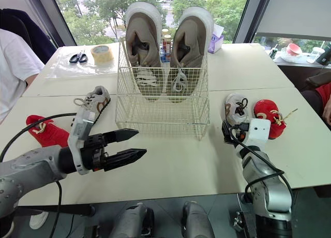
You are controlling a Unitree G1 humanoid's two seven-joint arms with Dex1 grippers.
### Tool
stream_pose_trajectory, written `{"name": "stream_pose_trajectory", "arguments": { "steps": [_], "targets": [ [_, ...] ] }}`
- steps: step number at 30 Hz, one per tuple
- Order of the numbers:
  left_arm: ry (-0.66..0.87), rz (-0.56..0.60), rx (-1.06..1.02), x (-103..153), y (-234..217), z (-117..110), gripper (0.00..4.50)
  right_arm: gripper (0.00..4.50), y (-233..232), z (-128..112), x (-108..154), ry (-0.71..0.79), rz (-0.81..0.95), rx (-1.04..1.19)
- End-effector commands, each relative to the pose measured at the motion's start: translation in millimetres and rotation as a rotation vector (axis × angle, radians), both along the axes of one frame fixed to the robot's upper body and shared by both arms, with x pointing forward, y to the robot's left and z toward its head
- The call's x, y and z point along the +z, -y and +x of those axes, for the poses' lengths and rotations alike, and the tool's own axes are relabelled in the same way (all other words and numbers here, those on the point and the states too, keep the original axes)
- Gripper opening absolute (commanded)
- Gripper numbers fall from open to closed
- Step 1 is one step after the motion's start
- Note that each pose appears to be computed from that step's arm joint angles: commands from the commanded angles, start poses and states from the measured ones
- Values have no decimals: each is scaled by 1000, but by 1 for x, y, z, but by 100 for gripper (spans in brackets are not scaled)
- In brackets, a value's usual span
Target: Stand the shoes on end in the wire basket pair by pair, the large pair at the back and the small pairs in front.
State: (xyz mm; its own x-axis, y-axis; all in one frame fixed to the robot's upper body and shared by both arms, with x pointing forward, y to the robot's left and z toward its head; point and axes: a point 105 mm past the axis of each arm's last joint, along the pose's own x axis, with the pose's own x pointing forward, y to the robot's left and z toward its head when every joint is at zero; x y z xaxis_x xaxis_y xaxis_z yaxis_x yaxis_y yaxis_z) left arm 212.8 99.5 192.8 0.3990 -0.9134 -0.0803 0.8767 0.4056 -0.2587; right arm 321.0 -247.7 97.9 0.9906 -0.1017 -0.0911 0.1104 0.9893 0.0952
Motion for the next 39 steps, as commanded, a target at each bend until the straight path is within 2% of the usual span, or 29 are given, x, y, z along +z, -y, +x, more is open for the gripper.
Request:
{"name": "stream_pose_trajectory", "arguments": {
  "steps": [1, 6, 7, 8, 11, 14, 16, 17, 21, 23, 24, 26, 28, 30, 32, 35, 39],
  "targets": [
    [47, 11, -16, 4, 3, -3, 448, 450, 5, 17, 4, 60, -16, -9],
    [43, 54, -17, -1, 1, -1, 448, 450, 14, 46, -16, 54, -31, -6],
    [41, 59, -16, -1, 0, -1, 450, 398, 18, 49, -16, 67, -22, -18],
    [40, 61, -15, -1, -1, -1, 450, 369, 20, 52, -16, 74, -20, -22],
    [35, 28, -10, 6, -4, 0, 450, 225, 19, 55, -15, 90, -23, -20],
    [33, -3, -4, 14, -8, 2, 450, 146, 17, 55, -12, 104, -16, -23],
    [46, -44, 27, 29, -20, 10, 450, 133, 22, 55, 12, 161, -48, -56],
    [56, -77, 53, 39, -27, 16, 450, 133, 28, 56, 32, 215, -50, -84],
    [117, -264, 118, 90, -57, 37, 450, 133, 51, 51, 162, 531, -170, -148],
    [127, -328, 111, 106, -65, 41, 450, 133, 53, 43, 212, 647, -225, -136],
    [128, -349, 109, 112, -68, 43, 450, 133, 51, 40, 228, 684, -254, -125],
    [156, -399, 115, 130, -76, 53, 450, 133, 33, 22, 290, 828, -353, -17],
    [180, -447, 123, 148, -83, 63, 450, 133, 0, 3, 333, 932, -441, 160],
    [185, -494, 104, 161, -87, 67, 450, 133, -35, -12, 349, 970, -486, 373],
    [186, -532, 83, 171, -89, 70, 450, 133, -70, -27, 352, 968, -536, 592],
    [192, -562, 47, 183, -90, 70, 450, 133, -111, -43, 340, 918, -623, 855],
    [201, -583, -29, 196, -86, 65, 450, 133, -139, -53, 321, 874, -702, 1039]
  ]
}}
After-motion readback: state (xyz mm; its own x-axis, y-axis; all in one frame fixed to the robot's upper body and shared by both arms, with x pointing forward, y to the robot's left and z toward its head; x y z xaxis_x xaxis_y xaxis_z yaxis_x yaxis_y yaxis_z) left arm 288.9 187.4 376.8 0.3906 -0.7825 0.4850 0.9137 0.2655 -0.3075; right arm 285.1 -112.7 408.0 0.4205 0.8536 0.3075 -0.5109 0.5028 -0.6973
